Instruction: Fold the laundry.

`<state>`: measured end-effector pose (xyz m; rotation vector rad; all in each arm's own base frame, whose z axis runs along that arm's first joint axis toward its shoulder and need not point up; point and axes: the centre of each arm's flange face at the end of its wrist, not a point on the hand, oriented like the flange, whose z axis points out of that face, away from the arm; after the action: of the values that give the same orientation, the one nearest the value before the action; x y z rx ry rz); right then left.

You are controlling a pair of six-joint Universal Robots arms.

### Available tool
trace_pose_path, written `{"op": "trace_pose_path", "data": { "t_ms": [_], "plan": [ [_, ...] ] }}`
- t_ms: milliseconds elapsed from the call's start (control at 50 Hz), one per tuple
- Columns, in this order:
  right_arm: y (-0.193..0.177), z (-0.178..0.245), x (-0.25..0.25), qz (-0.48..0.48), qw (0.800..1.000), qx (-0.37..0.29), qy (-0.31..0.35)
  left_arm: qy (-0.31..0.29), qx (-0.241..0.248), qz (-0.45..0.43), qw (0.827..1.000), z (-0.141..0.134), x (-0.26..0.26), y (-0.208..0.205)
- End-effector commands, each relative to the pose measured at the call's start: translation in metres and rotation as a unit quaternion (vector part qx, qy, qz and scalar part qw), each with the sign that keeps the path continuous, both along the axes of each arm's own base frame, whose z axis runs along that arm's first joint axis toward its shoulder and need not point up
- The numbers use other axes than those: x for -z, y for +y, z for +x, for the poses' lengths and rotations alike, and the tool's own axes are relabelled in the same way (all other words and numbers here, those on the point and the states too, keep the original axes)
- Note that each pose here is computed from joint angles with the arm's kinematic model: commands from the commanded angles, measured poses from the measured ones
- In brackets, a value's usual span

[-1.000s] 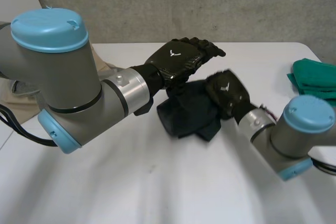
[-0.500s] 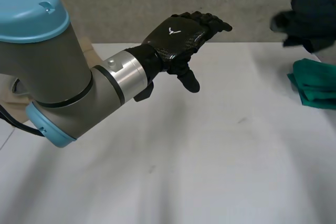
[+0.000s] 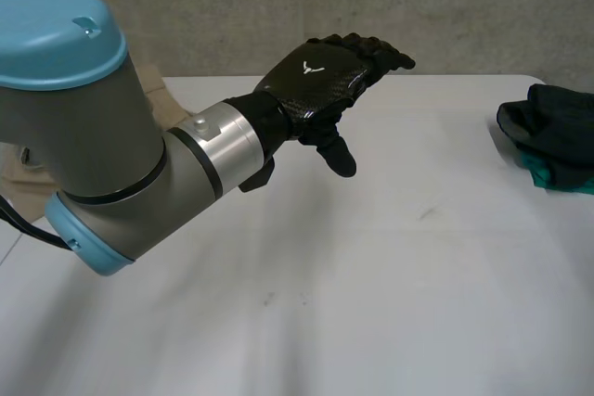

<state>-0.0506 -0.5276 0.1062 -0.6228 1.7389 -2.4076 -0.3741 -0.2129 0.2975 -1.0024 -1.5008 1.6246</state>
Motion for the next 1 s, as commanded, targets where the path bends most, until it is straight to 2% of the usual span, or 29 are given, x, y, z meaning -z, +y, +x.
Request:
{"op": "trace_pose_path", "data": {
  "t_ms": [20,80,160,180,240,260,320,340,400,460,520,540,560,600,620,640,660,700,780,880,1000],
  "plan": [
    [0.022,-0.004,-0.051,0.043,0.998,0.046,-0.03,0.006,0.007,-0.007,1.0,-0.001,-0.007,0.007],
    [0.035,-0.027,-0.068,0.072,0.993,0.089,-0.02,0.007,0.011,-0.009,1.0,-0.002,-0.009,0.01],
    [0.052,-0.05,-0.094,0.085,0.984,0.155,0.038,0.01,0.015,-0.012,1.0,-0.003,-0.012,0.014],
    [0.058,-0.059,-0.11,0.081,0.976,0.193,0.064,0.01,0.017,-0.013,1.0,-0.003,-0.013,0.016],
    [0.064,-0.068,-0.13,0.068,0.959,0.251,0.114,0.013,0.021,-0.018,1.0,-0.004,-0.017,0.021],
    [0.067,-0.074,-0.149,0.049,0.943,0.294,0.146,0.015,0.021,-0.02,0.999,-0.003,-0.019,0.021],
    [0.071,-0.072,-0.172,0.022,0.924,0.335,0.183,0.022,0.021,-0.028,0.999,-0.002,-0.025,0.022],
    [0.069,-0.056,-0.184,0.001,0.919,0.342,0.197,0.025,0.021,-0.032,0.999,-0.002,-0.028,0.023],
    [0.06,0.012,-0.199,-0.054,0.934,0.288,0.203,0.042,0.015,-0.053,0.998,0.003,-0.043,0.023],
    [0.071,0.071,-0.206,-0.097,0.947,0.229,0.203,0.051,0.0,-0.064,0.997,0.007,-0.052,0.022],
    [0.091,0.115,-0.211,-0.131,0.955,0.166,0.207,0.06,-0.06,-0.075,0.994,0.021,-0.061,0.005],
    [0.105,0.139,-0.206,-0.139,0.96,0.12,0.212,0.061,-0.086,-0.078,0.991,0.028,-0.063,-0.004],
    [0.113,0.154,-0.2,-0.14,0.962,0.092,0.215,0.061,-0.132,-0.086,0.986,0.042,-0.065,-0.022],
    [0.131,0.182,-0.186,-0.136,0.966,0.032,0.219,0.05,-0.185,-0.094,0.977,0.06,-0.062,-0.045],
    [0.15,0.207,-0.169,-0.13,0.965,-0.02,0.225,0.04,-0.211,-0.098,0.972,0.07,-0.059,-0.057],
    [0.158,0.215,-0.163,-0.125,0.966,-0.04,0.225,0.014,-0.258,-0.111,0.96,0.091,-0.052,-0.08],
    [0.168,0.223,-0.157,-0.119,0.965,-0.058,0.225,-0.002,-0.278,-0.121,0.953,0.102,-0.048,-0.09],
    [0.189,0.237,-0.139,-0.093,0.966,-0.088,0.223,-0.04,-0.309,-0.134,0.941,0.121,-0.037,-0.109],
    [0.21,0.248,-0.111,-0.045,0.969,-0.104,0.221,-0.177,-0.359,-0.145,0.905,0.162,0.033,-0.168],
    [0.224,0.253,-0.091,-0.008,0.969,-0.102,0.223,-0.276,-0.364,-0.139,0.879,0.191,0.101,-0.207],
    [0.231,0.249,-0.074,0.033,0.968,-0.097,0.228,-0.305,-0.344,-0.133,0.878,0.212,0.143,-0.231]
  ]
}}
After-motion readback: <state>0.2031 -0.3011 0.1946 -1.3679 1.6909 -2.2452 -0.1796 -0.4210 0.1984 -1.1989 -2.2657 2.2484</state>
